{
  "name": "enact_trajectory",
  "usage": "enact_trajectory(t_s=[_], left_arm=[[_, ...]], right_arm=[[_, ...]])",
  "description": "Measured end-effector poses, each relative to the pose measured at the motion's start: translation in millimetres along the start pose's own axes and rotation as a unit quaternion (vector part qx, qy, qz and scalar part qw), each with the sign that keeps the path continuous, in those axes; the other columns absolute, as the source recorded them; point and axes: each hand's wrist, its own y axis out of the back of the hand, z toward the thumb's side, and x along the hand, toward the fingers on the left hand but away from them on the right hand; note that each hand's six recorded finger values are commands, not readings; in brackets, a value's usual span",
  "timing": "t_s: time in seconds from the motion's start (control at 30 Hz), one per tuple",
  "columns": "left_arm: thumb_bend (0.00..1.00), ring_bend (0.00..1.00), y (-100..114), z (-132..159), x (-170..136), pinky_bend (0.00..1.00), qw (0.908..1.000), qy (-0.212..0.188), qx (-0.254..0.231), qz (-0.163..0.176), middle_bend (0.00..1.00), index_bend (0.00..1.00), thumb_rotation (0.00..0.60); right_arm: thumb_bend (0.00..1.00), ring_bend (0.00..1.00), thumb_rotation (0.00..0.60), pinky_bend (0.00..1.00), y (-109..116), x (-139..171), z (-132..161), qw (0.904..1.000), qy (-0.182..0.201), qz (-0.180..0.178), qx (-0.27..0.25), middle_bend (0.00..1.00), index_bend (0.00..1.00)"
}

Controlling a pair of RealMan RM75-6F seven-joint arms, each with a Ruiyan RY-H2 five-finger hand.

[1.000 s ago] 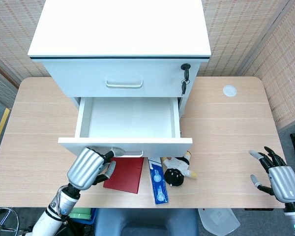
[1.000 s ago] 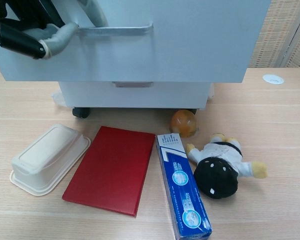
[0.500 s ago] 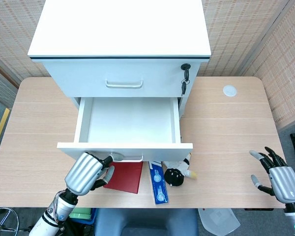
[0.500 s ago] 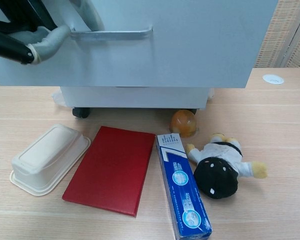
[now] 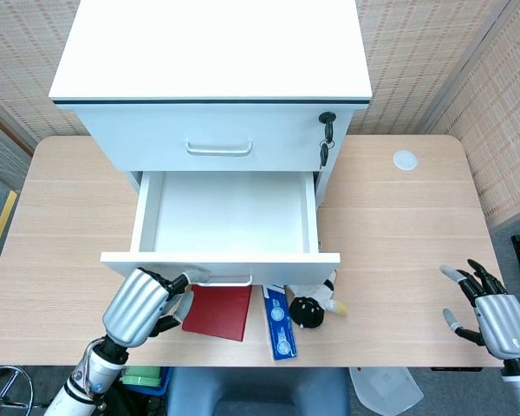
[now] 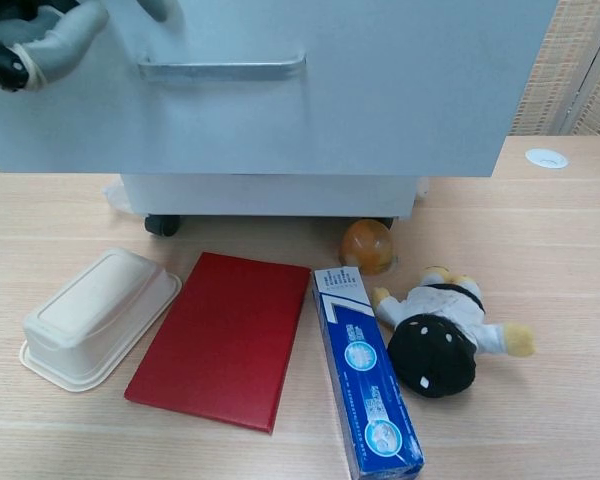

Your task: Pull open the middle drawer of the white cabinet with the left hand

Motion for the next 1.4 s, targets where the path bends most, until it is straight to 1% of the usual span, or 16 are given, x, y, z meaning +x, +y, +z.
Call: enact_trajectory(t_s=[0.23, 0.37, 0.47, 0.63, 0.87, 1.07, 1.17, 1.23, 1.33, 1.4], left_arm=[[0.58, 0.98, 11, -7, -16, 1.0, 0.9997, 0.0, 0.004, 0.026, 0.88, 0.67, 0.6], [0.58, 0.98, 13, -21, -29, 1.0, 0.9993, 0.021, 0.008, 0.031, 0.88, 0.72, 0.6], [0.58, 0.98, 12, -32, -37, 1.0, 0.9989, 0.036, 0.019, 0.025, 0.89, 0.75, 0.6], [0.58, 0.98, 13, -54, -51, 1.0, 0.9966, 0.07, 0.037, 0.021, 0.89, 0.76, 0.6], [0.58, 0.98, 17, -84, -80, 1.0, 0.99, 0.129, 0.054, 0.018, 0.89, 0.76, 0.6], [0.58, 0.97, 20, -93, -98, 1.0, 0.9861, 0.151, 0.069, 0.012, 0.89, 0.76, 0.6], [0.58, 0.95, 20, -103, -103, 1.0, 0.9817, 0.173, 0.079, 0.009, 0.89, 0.73, 0.6], [0.58, 0.94, 20, -113, -107, 0.96, 0.9776, 0.192, 0.086, 0.007, 0.88, 0.71, 0.6], [0.58, 0.91, 20, -131, -117, 0.84, 0.9679, 0.23, 0.101, -0.001, 0.86, 0.67, 0.6], [0.58, 0.87, 19, -147, -126, 0.76, 0.9579, 0.262, 0.116, -0.012, 0.83, 0.65, 0.6]], right_arm=[[0.31, 0.14, 0.6, 0.18, -1, -1, 2, 1.0, 0.003, 0.001, 0.0, 0.25, 0.18], [0.31, 0.14, 0.6, 0.18, -1, -1, 1, 1.0, 0.002, 0.001, 0.0, 0.25, 0.18], [0.31, 0.14, 0.6, 0.18, -1, -1, 1, 1.0, 0.001, 0.003, 0.0, 0.25, 0.18], [0.31, 0.14, 0.6, 0.18, -1, -3, 1, 1.0, 0.002, 0.003, -0.001, 0.25, 0.18], [0.31, 0.14, 0.6, 0.18, -2, -7, 4, 1.0, 0.006, 0.004, 0.0, 0.25, 0.18], [0.31, 0.14, 0.6, 0.18, -2, -11, 9, 0.9999, 0.012, 0.006, 0.001, 0.25, 0.18], [0.31, 0.14, 0.6, 0.18, -3, -11, 10, 0.9999, 0.013, 0.005, 0.0, 0.25, 0.18], [0.31, 0.14, 0.6, 0.18, -2, -11, 9, 0.9999, 0.011, 0.005, 0.0, 0.25, 0.18], [0.31, 0.14, 0.6, 0.18, 0, -12, 8, 1.0, 0.008, 0.003, 0.001, 0.25, 0.18], [0.31, 0.14, 0.6, 0.18, -1, -13, 7, 1.0, 0.009, 0.004, 0.001, 0.25, 0.18]])
